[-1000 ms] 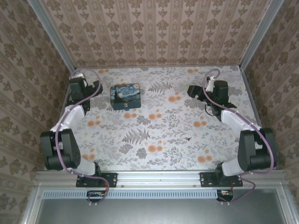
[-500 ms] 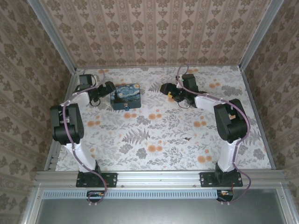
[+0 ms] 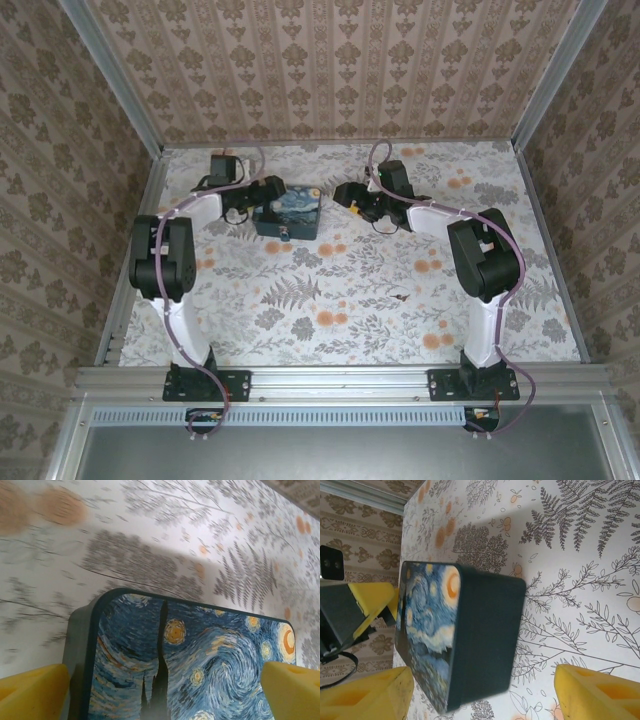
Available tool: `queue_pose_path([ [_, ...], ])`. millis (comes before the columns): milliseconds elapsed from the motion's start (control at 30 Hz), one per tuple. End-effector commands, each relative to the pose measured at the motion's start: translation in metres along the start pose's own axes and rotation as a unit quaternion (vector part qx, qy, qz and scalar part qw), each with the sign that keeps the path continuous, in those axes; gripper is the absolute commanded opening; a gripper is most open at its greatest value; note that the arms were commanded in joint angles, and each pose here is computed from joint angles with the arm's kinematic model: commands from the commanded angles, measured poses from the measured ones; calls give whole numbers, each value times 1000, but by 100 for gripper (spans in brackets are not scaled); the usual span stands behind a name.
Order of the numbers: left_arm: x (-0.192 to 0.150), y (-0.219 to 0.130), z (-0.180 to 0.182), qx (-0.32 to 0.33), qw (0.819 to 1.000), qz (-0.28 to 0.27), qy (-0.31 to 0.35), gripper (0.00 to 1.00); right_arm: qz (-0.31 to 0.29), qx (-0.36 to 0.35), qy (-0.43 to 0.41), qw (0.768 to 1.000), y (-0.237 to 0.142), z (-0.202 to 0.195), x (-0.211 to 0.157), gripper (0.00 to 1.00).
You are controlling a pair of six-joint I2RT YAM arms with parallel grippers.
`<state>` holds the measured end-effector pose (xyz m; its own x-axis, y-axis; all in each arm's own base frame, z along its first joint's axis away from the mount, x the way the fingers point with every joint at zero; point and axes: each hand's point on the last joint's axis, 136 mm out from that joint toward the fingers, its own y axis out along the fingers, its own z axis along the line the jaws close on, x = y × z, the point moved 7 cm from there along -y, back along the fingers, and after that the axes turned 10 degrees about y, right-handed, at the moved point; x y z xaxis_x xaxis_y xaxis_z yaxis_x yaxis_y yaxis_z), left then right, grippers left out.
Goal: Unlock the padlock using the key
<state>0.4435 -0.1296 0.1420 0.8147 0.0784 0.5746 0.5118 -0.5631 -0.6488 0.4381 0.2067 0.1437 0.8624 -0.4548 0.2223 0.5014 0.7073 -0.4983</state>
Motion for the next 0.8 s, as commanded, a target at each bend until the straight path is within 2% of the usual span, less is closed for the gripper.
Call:
queue_pose_path([
  [0, -13, 12, -27, -39, 999, 14, 8, 100, -5, -19, 0, 1000, -8, -5, -6, 75],
  [167, -32, 20, -67, -66, 998, 19, 14, 100, -3, -42, 12, 999, -18, -23, -23, 71],
  [333, -56, 24, -89, -68, 997, 25, 15, 100, -7, -52, 25, 998, -34, -37, -41, 67],
  [467, -69, 24, -95, -65, 998, 24, 9, 100, -15, -49, 33, 998, -47, -41, -52, 65],
  [567, -72, 22, -94, -60, 998, 21, 5, 100, -21, -50, 35, 998, -53, -41, -55, 60],
  [767, -80, 18, -104, -71, 997, 17, 5, 100, -18, -32, 47, 998, -46, -32, -46, 52],
])
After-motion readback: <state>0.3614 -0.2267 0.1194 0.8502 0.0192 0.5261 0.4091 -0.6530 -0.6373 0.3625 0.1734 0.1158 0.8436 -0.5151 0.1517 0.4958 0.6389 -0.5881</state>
